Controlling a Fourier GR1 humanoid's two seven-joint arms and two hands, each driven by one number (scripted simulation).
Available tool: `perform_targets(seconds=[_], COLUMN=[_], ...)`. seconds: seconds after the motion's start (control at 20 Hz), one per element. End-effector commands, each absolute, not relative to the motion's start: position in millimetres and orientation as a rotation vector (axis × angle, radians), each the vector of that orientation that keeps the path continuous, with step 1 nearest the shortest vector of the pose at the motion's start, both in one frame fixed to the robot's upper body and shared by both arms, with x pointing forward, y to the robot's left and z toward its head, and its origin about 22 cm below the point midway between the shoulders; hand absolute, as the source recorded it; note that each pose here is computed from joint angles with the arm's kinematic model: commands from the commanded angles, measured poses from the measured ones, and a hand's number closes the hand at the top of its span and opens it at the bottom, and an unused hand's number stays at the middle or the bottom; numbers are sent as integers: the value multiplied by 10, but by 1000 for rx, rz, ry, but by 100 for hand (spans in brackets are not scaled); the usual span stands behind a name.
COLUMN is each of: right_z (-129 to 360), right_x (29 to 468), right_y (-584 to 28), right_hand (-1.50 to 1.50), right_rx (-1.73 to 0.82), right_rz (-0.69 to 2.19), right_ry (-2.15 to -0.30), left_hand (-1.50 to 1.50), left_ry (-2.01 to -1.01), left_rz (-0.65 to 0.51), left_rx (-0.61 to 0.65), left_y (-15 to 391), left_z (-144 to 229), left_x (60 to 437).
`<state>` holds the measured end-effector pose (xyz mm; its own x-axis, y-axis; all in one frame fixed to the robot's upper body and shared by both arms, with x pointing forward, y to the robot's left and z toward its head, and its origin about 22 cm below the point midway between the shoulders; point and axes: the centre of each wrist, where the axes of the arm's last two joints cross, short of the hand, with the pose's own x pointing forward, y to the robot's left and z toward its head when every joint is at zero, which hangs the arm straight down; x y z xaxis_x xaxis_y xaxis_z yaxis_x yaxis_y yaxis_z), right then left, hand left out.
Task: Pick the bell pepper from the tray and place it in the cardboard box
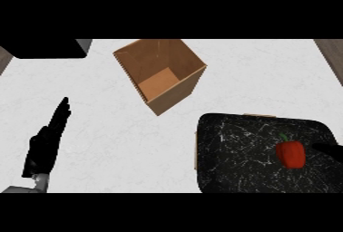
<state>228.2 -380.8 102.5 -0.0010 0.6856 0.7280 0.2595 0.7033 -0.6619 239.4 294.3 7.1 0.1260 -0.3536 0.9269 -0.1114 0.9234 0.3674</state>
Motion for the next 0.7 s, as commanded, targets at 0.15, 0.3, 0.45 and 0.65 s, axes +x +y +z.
perform_targets(seconds=[0.15,0.3,0.45,0.65], right_z=[1451,1509,1541,1374], right_x=[2245,2213,2282,2270], right_y=[-3870,-3626,-3518,-3087], right_hand=[-150,-150,-150,-150], right_rx=[-790,-750,-690,-689], right_rz=[846,950,963,954], right_ry=[-1140,-1016,-959,-922], left_hand=[0,0,0,0], left_ry=[-1449,-1453,-1445,-1452], left_rz=[-192,-212,-194,-201], left_rx=[385,378,381,385], left_y=[2880,2938,2931,3045], left_z=[65,142,74,59], left_x=[2376,2415,2502,2445])
